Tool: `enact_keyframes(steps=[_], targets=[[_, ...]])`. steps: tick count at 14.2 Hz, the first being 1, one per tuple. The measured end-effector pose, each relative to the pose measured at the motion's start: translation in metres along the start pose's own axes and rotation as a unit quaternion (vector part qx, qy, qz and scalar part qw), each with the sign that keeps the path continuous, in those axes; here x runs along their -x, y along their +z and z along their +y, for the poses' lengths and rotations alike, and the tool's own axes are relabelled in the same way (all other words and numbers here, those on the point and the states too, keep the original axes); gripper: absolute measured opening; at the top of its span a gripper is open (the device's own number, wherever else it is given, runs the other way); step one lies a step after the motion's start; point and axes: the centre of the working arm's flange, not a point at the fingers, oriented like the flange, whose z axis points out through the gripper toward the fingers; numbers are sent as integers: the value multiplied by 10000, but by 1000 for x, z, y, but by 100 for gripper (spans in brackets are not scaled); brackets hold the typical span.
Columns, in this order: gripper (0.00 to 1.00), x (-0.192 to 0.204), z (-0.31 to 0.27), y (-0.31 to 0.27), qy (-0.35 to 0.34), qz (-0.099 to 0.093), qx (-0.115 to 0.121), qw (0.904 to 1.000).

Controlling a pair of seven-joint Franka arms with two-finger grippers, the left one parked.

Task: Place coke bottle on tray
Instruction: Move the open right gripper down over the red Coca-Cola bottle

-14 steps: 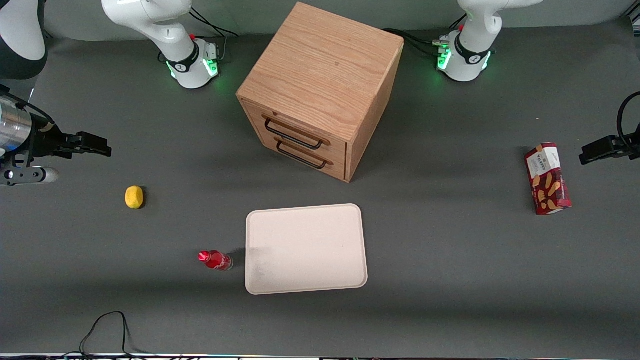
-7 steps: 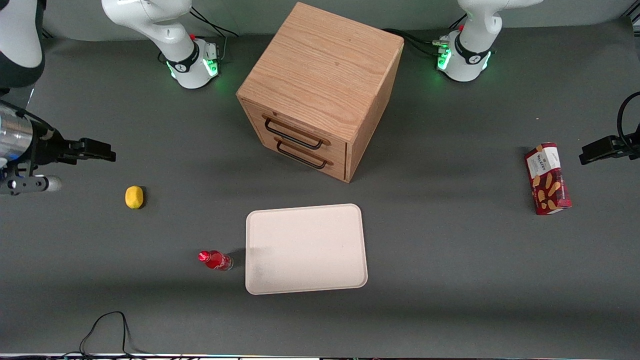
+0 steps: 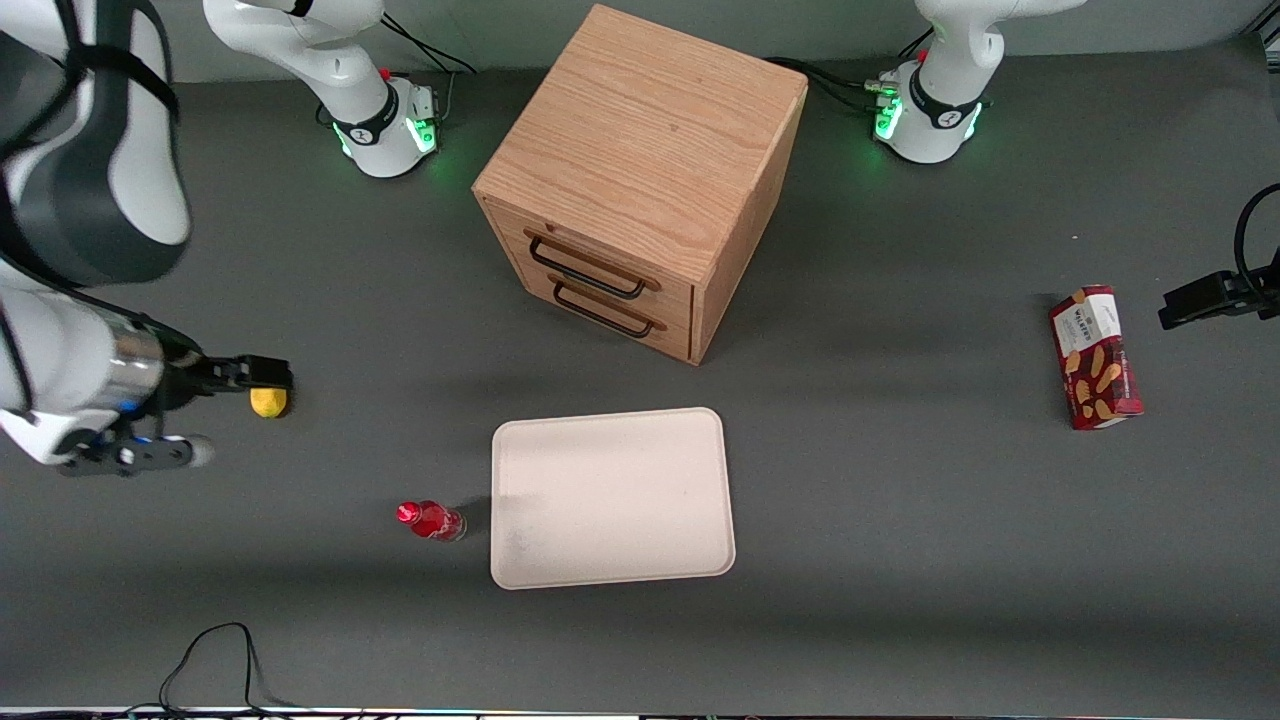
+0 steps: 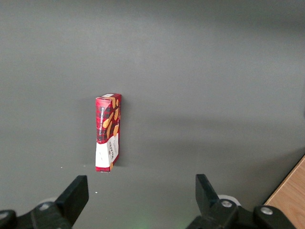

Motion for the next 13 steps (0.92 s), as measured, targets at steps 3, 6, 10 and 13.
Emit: enact_keyframes(steps=[3, 6, 10, 13], targets=[[100, -30, -27, 26, -38, 90, -6, 10000], [100, -55, -47, 50, 24, 364, -21, 9993], [100, -83, -77, 89, 177, 662, -35, 9976], [100, -100, -81, 116, 224, 759, -26, 9969]])
